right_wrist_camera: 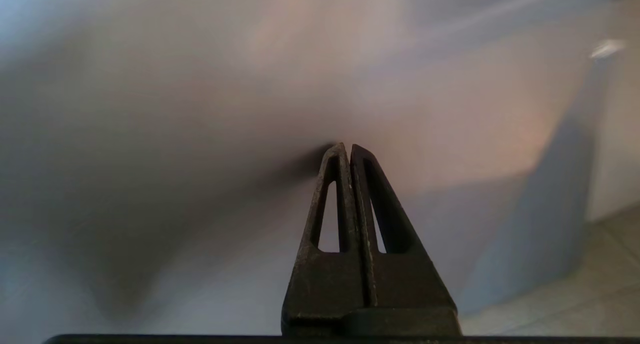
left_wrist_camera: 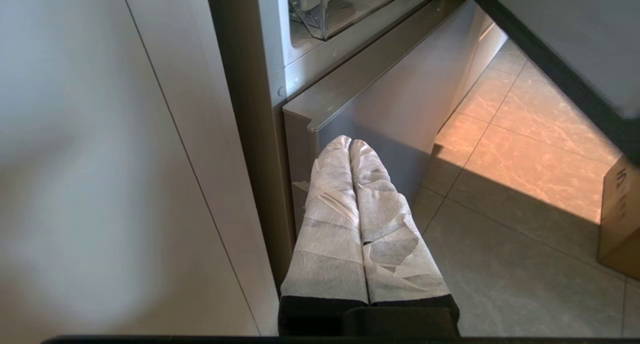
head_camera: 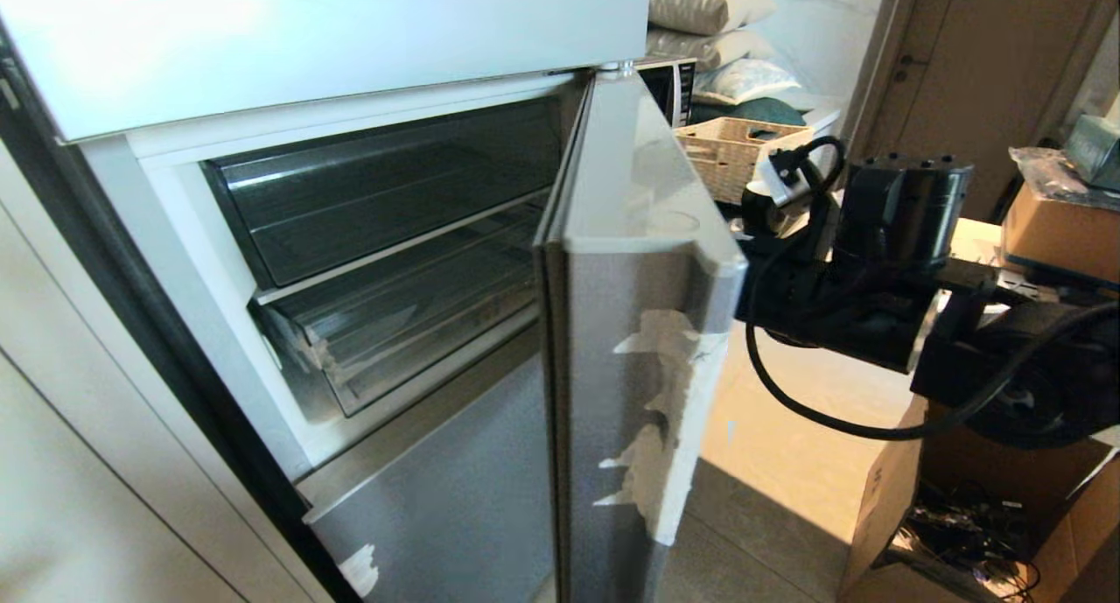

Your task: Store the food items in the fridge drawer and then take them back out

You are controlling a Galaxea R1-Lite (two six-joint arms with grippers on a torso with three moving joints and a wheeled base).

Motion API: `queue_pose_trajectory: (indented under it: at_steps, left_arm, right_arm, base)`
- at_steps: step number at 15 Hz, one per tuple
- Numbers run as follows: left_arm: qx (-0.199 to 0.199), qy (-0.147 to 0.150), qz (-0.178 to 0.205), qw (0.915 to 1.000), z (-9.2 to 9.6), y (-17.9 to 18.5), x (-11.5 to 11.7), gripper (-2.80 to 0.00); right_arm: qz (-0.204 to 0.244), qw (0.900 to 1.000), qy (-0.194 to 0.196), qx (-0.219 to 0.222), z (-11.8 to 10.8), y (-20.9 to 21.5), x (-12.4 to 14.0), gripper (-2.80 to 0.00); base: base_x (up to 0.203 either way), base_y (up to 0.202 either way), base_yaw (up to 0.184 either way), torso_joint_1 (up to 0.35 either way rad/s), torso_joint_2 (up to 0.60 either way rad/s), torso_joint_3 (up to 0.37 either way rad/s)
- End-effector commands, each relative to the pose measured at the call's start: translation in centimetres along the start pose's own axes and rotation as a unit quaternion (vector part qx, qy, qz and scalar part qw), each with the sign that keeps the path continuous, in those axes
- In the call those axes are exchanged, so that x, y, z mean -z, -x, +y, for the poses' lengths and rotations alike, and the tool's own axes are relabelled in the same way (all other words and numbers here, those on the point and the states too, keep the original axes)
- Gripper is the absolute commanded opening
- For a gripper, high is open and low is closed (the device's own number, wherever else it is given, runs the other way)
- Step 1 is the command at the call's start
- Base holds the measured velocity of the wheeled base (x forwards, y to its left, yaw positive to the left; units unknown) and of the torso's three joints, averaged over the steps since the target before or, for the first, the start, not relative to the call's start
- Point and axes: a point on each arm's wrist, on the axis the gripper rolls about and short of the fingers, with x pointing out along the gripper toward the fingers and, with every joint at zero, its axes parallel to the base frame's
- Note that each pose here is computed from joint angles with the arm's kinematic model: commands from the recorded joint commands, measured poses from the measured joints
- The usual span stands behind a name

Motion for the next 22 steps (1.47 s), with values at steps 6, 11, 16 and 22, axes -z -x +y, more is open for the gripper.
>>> queue_pose_trajectory:
  at_steps: [6,11,16,22]
  left_arm:
    - [0.0,0.0,0.0,1.0,0.0,0.0,0.0,-2.8]
    - [0.0,0.0,0.0,1.0,0.0,0.0,0.0,-2.8]
    - [0.0,0.0,0.0,1.0,0.0,0.0,0.0,-2.8]
    - [0.0,0.0,0.0,1.0,0.0,0.0,0.0,-2.8]
  right_arm:
    - [-0.025,0.999,0.044,-0.016,2.2,-10.2,2.9,-2.8]
    - [-0.081,0.995,0.055,-0.008,1.4,-18.5,6.6,-2.8]
    - [-0.124,0.991,0.055,-0.002,3.6,-15.3,2.5,-2.8]
    - [-0.125,0.988,0.091,0.016,7.4,2.6,-3.1,-2.8]
  base:
    - [0.0,0.0,0.0,0.0,0.0,0.0]
    - [0.0,0.0,0.0,0.0,0.0,0.0]
    - [0.0,0.0,0.0,0.0,0.0,0.0]
    - [0.0,0.0,0.0,0.0,0.0,0.0]
